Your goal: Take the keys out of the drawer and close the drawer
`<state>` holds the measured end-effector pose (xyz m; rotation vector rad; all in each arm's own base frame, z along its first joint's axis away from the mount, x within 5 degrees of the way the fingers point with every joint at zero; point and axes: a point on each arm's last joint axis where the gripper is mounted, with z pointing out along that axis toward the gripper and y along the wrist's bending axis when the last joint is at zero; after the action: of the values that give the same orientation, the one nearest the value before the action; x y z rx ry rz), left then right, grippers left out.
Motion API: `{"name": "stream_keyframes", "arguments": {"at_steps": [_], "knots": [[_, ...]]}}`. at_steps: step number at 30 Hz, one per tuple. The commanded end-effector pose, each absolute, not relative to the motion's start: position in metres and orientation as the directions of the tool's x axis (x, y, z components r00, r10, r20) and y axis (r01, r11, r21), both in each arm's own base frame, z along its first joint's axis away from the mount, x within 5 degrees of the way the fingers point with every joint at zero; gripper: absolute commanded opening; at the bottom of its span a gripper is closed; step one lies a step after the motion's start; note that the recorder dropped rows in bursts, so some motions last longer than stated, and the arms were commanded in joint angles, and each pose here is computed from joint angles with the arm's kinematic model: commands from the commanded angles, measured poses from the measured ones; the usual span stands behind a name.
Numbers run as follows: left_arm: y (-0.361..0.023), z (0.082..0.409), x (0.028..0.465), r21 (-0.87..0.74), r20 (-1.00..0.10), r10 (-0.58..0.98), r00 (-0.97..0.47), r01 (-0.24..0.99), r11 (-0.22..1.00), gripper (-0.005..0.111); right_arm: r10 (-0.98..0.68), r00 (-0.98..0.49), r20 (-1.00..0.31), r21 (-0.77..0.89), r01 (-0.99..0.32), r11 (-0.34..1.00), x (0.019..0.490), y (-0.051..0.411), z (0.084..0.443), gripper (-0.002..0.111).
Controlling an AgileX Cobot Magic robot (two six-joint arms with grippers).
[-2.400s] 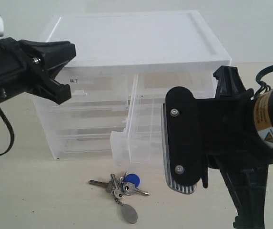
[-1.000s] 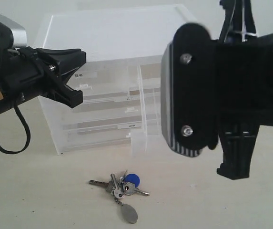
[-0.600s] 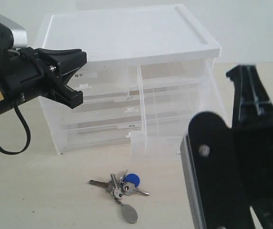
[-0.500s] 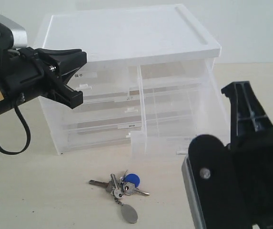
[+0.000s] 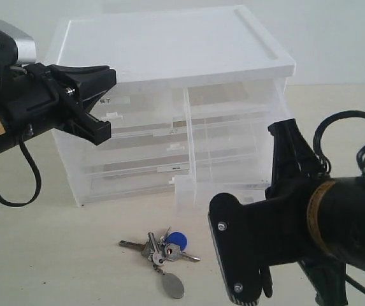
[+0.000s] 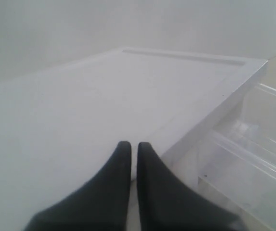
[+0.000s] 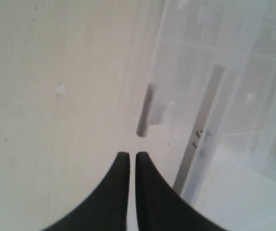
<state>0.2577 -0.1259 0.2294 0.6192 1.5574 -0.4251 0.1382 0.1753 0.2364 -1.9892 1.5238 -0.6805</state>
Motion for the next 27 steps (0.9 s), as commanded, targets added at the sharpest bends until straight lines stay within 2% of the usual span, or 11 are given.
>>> {"name": "stream_keyframes", "arguments": {"at_steps": [1,8,16,22,27], "knots": [[-0.125,0.212,0.256,0.084,-0.975,0.192,-0.109,0.619,0.781,0.005,-0.97,0.225,0.095,-0.733,-0.643,-0.221,0.147,0.173,0.24,0.001],[-0.125,0.213,0.256,0.084,-0.978,0.185,-0.099,0.622,0.779,0.005,-0.977,0.199,0.079,-0.787,-0.589,-0.184,0.147,0.169,0.255,0.001],[-0.125,0.212,0.255,0.083,-0.976,0.19,-0.106,0.625,0.777,0.005,-0.981,0.195,-0.002,-0.859,-0.503,-0.099,0.153,0.175,0.264,0.001],[-0.126,0.212,0.255,0.087,-0.976,0.193,-0.103,0.629,0.773,0.005,-0.982,0.188,0.011,-0.897,-0.433,-0.093,0.156,0.174,0.27,0.001],[-0.126,0.212,0.255,0.087,-0.976,0.193,-0.103,0.629,0.773,0.005,-0.978,0.204,-0.035,-0.897,-0.439,-0.06,0.156,0.177,0.27,0.001]]}}
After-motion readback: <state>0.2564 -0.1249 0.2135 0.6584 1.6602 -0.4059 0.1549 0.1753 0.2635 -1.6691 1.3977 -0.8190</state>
